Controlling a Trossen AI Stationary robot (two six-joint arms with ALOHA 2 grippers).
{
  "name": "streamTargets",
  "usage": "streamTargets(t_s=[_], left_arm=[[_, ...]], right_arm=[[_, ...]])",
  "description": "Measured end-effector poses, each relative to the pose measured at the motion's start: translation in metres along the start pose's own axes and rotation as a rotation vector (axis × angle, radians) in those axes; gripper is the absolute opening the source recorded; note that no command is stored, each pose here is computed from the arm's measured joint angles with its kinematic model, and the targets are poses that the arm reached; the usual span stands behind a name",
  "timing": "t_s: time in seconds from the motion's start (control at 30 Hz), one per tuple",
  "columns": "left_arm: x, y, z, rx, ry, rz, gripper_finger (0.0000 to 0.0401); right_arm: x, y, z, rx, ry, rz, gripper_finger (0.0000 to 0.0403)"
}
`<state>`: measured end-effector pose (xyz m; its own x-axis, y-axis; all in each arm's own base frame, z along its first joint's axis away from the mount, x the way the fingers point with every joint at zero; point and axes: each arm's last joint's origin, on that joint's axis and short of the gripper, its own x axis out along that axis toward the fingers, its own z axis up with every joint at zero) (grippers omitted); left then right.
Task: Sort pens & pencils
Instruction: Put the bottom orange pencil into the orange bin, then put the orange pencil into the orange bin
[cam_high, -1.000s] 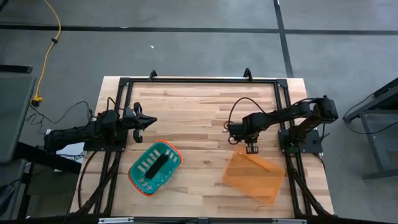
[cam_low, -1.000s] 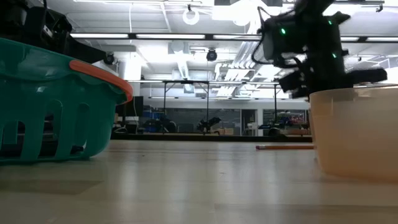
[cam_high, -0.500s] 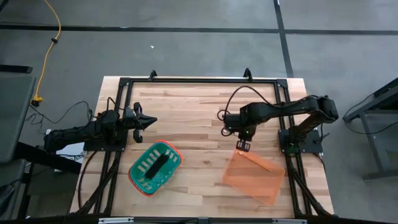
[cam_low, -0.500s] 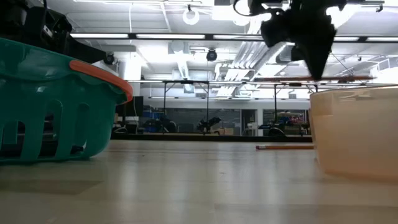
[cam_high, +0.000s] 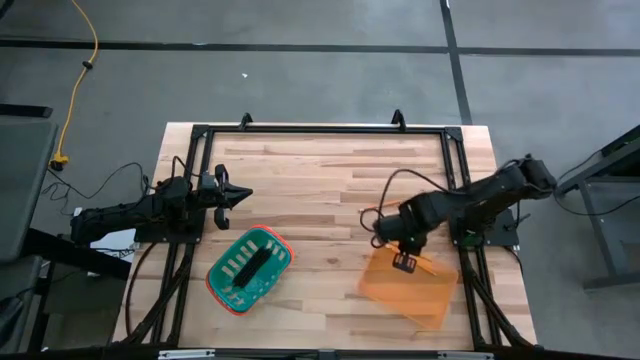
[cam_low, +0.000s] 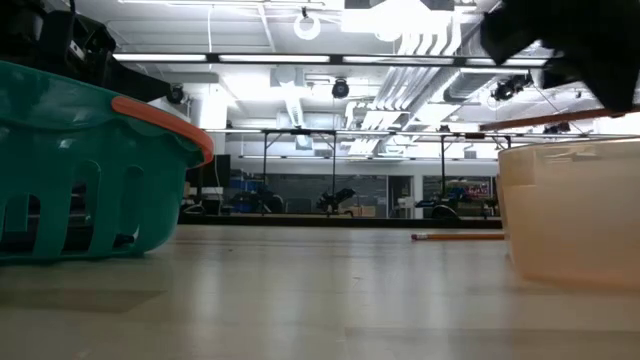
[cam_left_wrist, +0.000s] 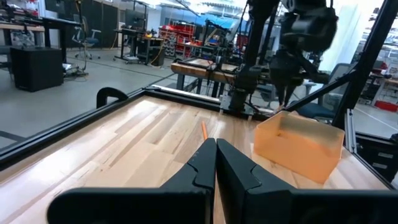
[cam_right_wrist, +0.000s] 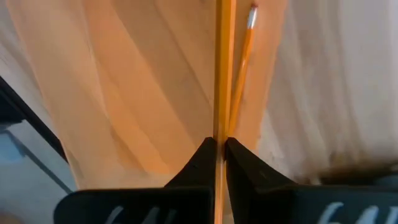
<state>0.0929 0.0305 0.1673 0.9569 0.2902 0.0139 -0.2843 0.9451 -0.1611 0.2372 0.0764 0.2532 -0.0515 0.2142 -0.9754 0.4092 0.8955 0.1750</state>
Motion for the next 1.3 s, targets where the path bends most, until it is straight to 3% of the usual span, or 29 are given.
streamTargets(t_s=[0.3,0.53,0.8,1.0,1.13,1.3], left_arm=[[0.0,0.0,0.0,0.0,0.0,0.0,0.0001],[0.0,0.0,0.0,0.0,0.0,0.0,0.0001],[0.0,0.0,0.0,0.0,0.0,0.0,0.0001],[0.0,0.0,0.0,0.0,0.0,0.0,0.0001],[0.0,0.0,0.0,0.0,0.0,0.0,0.0001],[0.0,0.0,0.0,0.0,0.0,0.0,0.0001]], right_arm=[[0.035,0.005,-0.029,0.073,-0.019,0.035,0.0],[0.072,0.008,-0.029,0.089,-0.084,0.167,0.0],[0.094,0.0,-0.031,0.213,-0.085,0.194,0.0021],[0.094,0.001,-0.032,0.209,-0.069,0.205,0.0076],[0.077,0.003,-0.027,0.186,-0.017,0.221,0.0102],[0.04,0.003,-0.009,0.107,-0.169,0.126,0.0106]])
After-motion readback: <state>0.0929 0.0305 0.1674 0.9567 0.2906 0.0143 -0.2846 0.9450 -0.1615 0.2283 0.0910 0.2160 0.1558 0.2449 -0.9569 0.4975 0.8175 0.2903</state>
